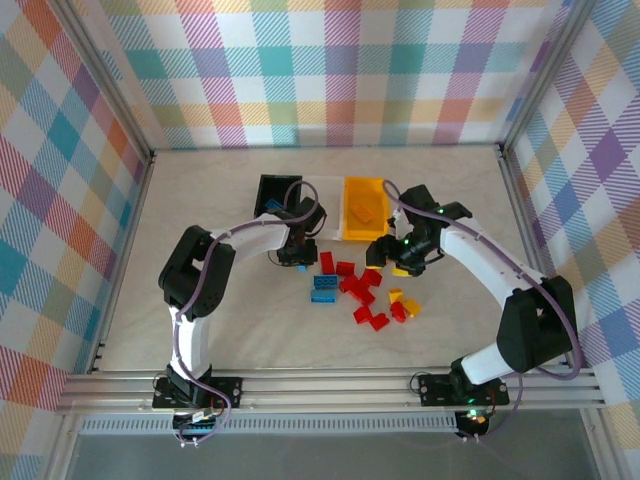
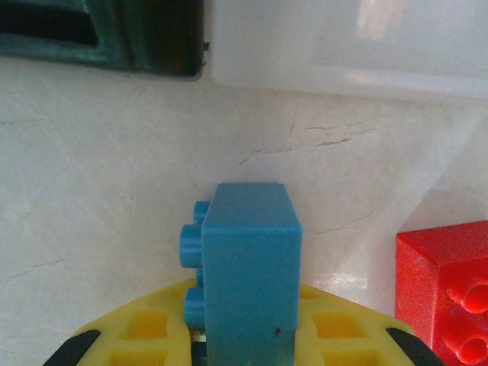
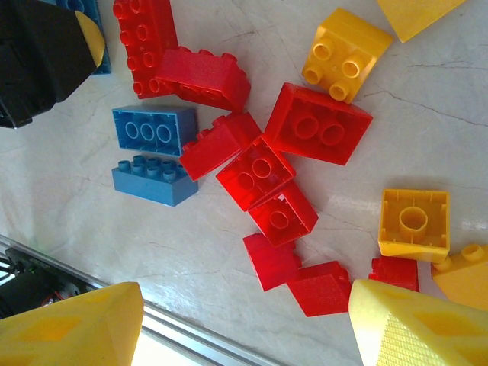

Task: Sort the legos into containers by color

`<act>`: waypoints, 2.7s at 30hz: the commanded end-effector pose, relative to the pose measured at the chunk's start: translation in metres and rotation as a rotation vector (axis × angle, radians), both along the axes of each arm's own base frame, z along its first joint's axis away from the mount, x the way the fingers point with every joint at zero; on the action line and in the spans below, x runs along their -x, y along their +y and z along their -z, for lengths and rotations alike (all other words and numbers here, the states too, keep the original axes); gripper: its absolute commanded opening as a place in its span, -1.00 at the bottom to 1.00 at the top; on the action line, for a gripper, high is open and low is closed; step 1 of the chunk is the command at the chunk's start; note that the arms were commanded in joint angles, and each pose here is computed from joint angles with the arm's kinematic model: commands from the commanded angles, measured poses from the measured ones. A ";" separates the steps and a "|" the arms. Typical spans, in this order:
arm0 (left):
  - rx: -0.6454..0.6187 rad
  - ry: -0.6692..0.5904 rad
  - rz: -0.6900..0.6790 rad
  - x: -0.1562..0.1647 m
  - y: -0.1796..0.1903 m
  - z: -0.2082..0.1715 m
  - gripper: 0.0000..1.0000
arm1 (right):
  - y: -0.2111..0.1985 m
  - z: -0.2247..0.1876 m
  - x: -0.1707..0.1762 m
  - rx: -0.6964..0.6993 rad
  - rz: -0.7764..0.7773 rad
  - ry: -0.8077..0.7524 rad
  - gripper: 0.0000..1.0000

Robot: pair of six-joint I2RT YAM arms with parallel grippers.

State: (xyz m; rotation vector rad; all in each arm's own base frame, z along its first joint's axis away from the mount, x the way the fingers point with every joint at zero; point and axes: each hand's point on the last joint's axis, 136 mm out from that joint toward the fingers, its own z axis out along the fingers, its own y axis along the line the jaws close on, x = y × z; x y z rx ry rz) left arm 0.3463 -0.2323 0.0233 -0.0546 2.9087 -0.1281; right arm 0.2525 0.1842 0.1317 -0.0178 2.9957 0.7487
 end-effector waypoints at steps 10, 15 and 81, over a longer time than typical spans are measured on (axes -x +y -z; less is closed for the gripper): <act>0.018 -0.059 0.056 0.038 0.027 -0.079 -0.61 | 0.000 -0.002 0.009 -0.023 0.015 -0.013 0.44; 0.028 -0.121 0.049 0.015 0.044 -0.122 -0.59 | 0.005 -0.003 0.006 -0.038 0.024 -0.017 0.43; 0.129 0.015 0.190 0.125 -0.033 -0.078 1.00 | -0.001 -0.001 0.027 -0.041 0.091 -0.019 0.53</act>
